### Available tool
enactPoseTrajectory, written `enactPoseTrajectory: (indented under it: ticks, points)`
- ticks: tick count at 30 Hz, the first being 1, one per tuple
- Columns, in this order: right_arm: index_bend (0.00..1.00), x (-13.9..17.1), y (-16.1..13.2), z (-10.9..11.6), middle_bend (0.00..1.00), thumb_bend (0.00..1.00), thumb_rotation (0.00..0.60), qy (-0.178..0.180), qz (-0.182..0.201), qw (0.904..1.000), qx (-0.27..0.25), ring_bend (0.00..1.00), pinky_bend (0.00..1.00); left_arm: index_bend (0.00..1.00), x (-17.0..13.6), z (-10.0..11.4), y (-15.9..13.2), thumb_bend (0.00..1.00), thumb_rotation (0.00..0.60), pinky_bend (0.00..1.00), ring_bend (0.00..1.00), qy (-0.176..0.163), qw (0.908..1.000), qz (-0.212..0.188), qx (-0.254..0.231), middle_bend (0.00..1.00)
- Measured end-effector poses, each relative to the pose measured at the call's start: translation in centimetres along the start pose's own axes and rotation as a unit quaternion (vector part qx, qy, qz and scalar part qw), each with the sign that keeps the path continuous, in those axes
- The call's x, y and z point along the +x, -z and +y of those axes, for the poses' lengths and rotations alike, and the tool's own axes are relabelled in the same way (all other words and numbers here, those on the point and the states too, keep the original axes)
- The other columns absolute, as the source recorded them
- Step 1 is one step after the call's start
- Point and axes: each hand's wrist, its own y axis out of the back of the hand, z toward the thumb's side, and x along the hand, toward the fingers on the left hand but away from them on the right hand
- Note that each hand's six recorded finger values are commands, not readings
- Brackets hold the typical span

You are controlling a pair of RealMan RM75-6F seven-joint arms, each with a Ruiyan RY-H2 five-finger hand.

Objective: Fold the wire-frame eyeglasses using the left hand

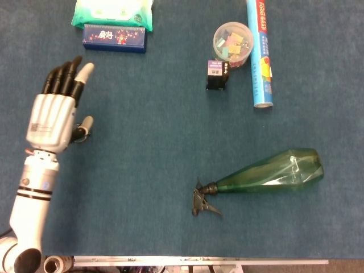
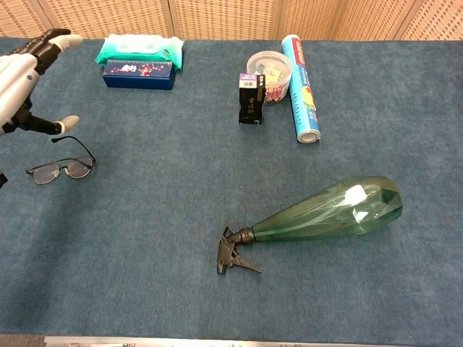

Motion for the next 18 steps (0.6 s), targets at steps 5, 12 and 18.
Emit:
enactPoseTrajectory:
  ticks: [5, 12, 18]
  points:
    - [0.05, 0.0, 0.4, 0.0, 0.23, 0.01, 0.6, 0.0, -0.003, 1.0, -0.002, 0.21, 0.51, 0.0, 0.6, -1.2, -0.8, 0.26, 0.6, 0.08, 0.0, 0.016, 0.9998, -0.006, 0.005, 0.0]
    - [0.05, 0.1, 0.7, 0.0, 0.23, 0.01, 0.6, 0.001, -0.007, 1.0, -0.006, 0.21, 0.51, 0.0, 0.8, -2.2, -0.6, 0.26, 0.6, 0.08, 0.0, 0.023, 0.9996, 0.004, 0.017, 0.0]
    - [0.05, 0.1, 0.7, -0.1, 0.23, 0.01, 0.6, 0.001, -0.007, 0.9999, -0.007, 0.21, 0.51, 0.0, 0.6, -2.5, 0.3, 0.26, 0.6, 0.08, 0.0, 0.017, 0.9992, 0.022, 0.027, 0.0]
